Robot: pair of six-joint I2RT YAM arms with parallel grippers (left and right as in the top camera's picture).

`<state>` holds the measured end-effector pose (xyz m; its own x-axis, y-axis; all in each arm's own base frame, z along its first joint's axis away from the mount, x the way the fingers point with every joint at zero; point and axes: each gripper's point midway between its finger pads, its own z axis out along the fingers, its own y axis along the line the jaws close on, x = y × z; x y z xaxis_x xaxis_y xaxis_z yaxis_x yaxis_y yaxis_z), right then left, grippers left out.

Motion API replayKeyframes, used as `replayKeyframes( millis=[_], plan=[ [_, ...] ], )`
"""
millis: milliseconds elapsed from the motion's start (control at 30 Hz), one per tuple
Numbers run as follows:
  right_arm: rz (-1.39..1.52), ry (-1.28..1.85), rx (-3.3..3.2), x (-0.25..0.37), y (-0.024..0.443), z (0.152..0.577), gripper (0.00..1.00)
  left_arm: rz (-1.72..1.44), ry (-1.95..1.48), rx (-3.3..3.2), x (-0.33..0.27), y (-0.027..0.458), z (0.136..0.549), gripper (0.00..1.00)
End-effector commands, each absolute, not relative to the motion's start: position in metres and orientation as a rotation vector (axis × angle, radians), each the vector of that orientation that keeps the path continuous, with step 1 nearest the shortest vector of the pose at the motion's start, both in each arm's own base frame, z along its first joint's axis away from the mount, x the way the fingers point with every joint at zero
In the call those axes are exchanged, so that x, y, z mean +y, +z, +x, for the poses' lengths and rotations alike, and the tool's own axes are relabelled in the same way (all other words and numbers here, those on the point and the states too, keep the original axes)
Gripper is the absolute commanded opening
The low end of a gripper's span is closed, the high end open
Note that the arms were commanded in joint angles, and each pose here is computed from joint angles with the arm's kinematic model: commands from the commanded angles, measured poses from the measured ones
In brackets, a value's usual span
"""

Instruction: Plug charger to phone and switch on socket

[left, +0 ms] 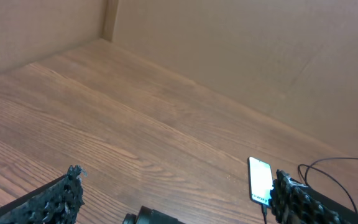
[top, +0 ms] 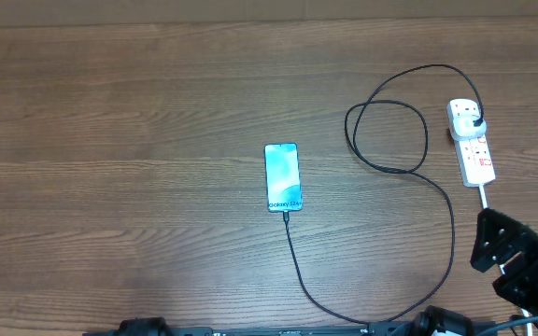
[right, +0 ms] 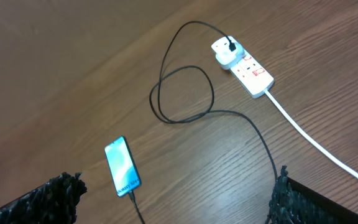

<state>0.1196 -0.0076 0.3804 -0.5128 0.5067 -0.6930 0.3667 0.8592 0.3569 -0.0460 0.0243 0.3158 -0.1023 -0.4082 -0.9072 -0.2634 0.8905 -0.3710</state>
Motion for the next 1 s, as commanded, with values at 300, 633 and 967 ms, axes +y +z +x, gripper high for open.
replayKeyframes(
  millis=[300, 633, 967],
  plan=[
    [0.407, 0.305, 2.082, 0.014, 0.345, 0.133, 1.0, -0.539, -0.122, 1.684, 0.025, 0.316, -0.047, 1.0],
    [0.209, 0.426, 2.012, 0.028, 0.284, 0.176, 1.0, -0.539, -0.122, 1.684, 0.025, 0.316, -0.047, 1.0],
    [-0.123, 0.499, 1.693, 0.063, 0.269, 0.208, 1.0, -0.539, -0.122, 1.684, 0.025, 0.316, -0.047, 1.0]
  ],
)
